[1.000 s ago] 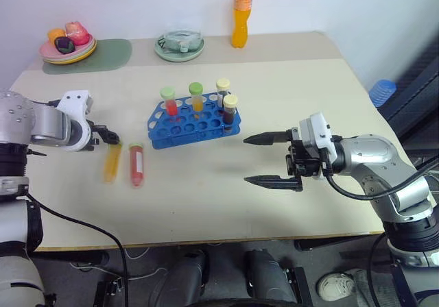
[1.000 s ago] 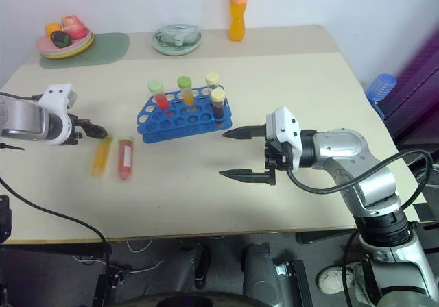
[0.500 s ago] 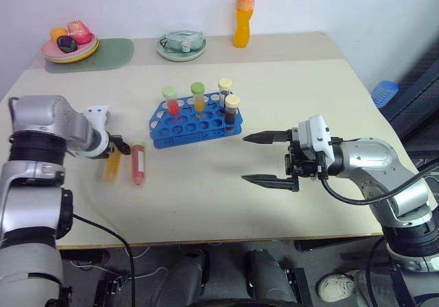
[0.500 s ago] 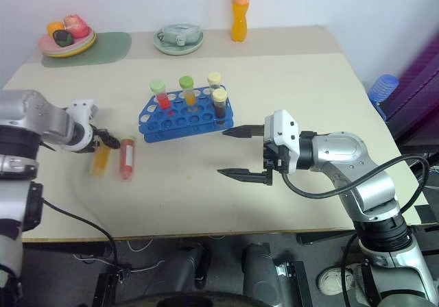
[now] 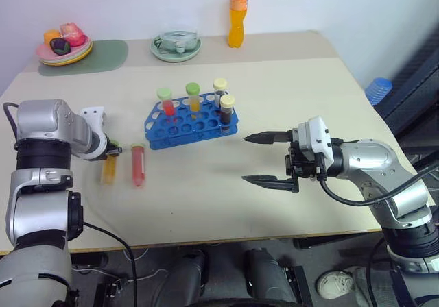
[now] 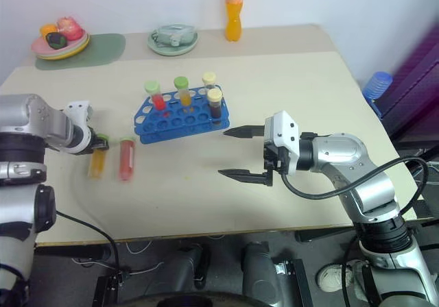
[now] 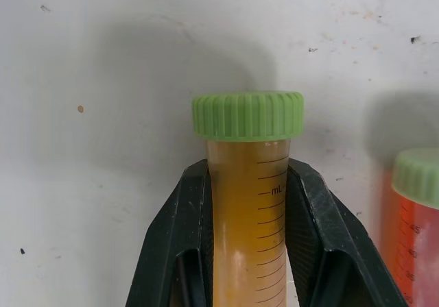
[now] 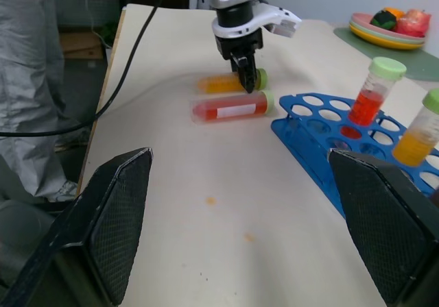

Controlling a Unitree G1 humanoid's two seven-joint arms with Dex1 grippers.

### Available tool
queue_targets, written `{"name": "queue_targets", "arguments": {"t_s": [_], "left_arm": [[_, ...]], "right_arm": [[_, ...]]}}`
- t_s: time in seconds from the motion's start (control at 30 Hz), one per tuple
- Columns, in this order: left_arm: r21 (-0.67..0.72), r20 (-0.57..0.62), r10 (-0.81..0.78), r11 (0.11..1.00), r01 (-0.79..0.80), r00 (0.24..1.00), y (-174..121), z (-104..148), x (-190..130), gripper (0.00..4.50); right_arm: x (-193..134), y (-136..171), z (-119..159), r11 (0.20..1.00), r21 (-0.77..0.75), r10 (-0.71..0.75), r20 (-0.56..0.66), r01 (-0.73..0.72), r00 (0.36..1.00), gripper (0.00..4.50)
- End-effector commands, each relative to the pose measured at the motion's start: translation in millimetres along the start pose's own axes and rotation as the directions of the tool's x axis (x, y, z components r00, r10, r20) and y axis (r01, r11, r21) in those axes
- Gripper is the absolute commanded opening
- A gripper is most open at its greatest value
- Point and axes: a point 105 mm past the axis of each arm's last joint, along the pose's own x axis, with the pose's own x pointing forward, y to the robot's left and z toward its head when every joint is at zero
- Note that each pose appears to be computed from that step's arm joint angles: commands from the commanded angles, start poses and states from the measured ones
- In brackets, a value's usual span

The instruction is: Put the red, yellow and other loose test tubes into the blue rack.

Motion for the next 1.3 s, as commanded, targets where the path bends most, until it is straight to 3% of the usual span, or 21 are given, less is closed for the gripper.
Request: {"name": "queue_targets", "arguments": {"t_s": [0.03,0.17,0.2,0.27,0.33,0.4,0.47,0.53,0.77,1.0,1.3], "left_arm": [[0.074,0.205,-0.150,0.988,0.137,0.967,-17.2,17.1,-27.3,0.77],[0.117,0.389,-0.281,0.960,0.256,0.877,-28.6,19.7,-51.5,0.77],[0.100,0.460,-0.421,0.900,0.425,0.782,-41.9,26.6,-64.9,0.77],[0.171,0.585,-0.628,0.714,0.679,0.513,-62.5,37.6,-96.0,0.77],[0.307,0.678,-0.601,0.755,0.579,0.423,-60.2,42.8,-114.9,0.77],[0.387,0.675,-0.639,0.733,0.560,0.369,-70.6,40.4,-124.4,0.77],[0.491,0.687,-0.687,0.679,0.545,0.237,-88.1,40.5,-141.9,0.77],[0.573,0.752,-0.655,0.704,0.419,0.071,-99.2,43.2,-165.0,0.77],[0.721,0.673,-0.740,0.655,0.228,-0.001,-157.5,30.7,-141.6,0.77],[0.705,0.709,-0.703,0.706,0.062,-0.061,-177.0,39.5,-111.9,0.77],[0.708,0.706,-0.707,0.706,0.013,-0.034,-202.3,33.0,-67.9,0.77]], "right_arm": [[2.2,-5.4,9.6,0.999,-0.045,-0.007,0.030,0.008,1.000,4.20],[5.4,-11.5,11.9,0.999,-0.040,-0.025,0.051,0.027,0.998,4.20],[5.3,-12.6,12.2,0.999,-0.039,-0.027,0.052,0.029,0.998,4.20],[4.5,-14.3,12.2,0.999,-0.039,-0.029,0.052,0.031,0.998,4.20],[3.4,-15.9,12.6,0.999,-0.034,-0.035,0.056,0.037,0.998,4.20],[2.1,-16.9,12.2,0.999,-0.031,-0.042,0.055,0.043,0.998,4.20],[1.0,-17.7,11.9,0.998,-0.028,-0.052,0.052,0.054,0.997,4.20],[-0.9,-17.2,11.7,0.998,-0.023,-0.064,0.048,0.066,0.997,4.20],[-11.2,-13.3,10.4,0.992,-0.020,-0.124,0.021,0.124,0.992,4.20],[-22.4,-9.0,11.9,0.981,-0.019,-0.195,-0.008,0.195,0.981,4.20],[-31.2,-5.2,15.3,0.964,-0.015,-0.265,-0.036,0.264,0.964,4.20]]}}
